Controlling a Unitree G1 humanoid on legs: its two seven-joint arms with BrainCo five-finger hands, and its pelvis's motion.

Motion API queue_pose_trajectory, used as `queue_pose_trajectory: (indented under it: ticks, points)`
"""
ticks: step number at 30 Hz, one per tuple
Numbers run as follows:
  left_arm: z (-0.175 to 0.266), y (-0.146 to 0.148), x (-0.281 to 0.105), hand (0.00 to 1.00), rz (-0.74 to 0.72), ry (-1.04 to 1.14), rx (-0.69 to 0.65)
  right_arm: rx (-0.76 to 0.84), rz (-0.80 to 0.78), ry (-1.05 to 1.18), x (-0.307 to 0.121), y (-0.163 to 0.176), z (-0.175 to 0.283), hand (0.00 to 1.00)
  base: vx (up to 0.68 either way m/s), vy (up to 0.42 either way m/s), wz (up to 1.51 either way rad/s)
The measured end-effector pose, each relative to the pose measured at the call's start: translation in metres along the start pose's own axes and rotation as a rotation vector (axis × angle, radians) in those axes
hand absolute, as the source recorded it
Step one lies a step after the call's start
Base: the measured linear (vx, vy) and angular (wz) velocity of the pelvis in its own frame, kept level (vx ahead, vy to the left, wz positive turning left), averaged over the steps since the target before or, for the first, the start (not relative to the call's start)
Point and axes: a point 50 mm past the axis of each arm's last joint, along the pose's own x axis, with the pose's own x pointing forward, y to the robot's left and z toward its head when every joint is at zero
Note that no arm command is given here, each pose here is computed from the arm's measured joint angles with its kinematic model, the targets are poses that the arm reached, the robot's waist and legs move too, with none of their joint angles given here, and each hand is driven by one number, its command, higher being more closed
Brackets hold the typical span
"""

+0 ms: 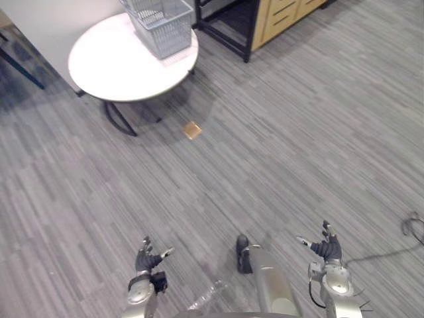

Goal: Pick vegetable in the basket

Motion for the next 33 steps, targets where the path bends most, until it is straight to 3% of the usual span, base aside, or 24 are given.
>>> queue_pose_trajectory:
  ticks: [7, 16, 27, 33]
  points:
    - [-0.016, 0.005, -0.008, 0.00, 0.000, 0.063, 0.018, 0.029, 0.001, -0.019, 0.002, 0.010, 0.006, 0.00, 0.53, 0.013, -0.11]
    - [-0.018, 0.018, -0.002, 0.00, 0.044, 0.085, 0.065, -0.050, 0.031, 0.088, -0.003, 0.018, -0.019, 0.00, 0.66, 0.264, -0.17]
    - [-0.026, 0.024, 0.004, 0.00, 0.043, 0.138, 0.173, -0.122, 0.114, -0.060, 0.001, 0.035, 0.010, 0.00, 0.54, -0.041, 0.49]
    - [-0.033, -0.001, -0.001, 0.00, -0.003, 0.154, 0.154, -0.126, 0.119, -0.279, -0.009, 0.034, 0.057, 0.00, 0.45, -0.220, 0.60]
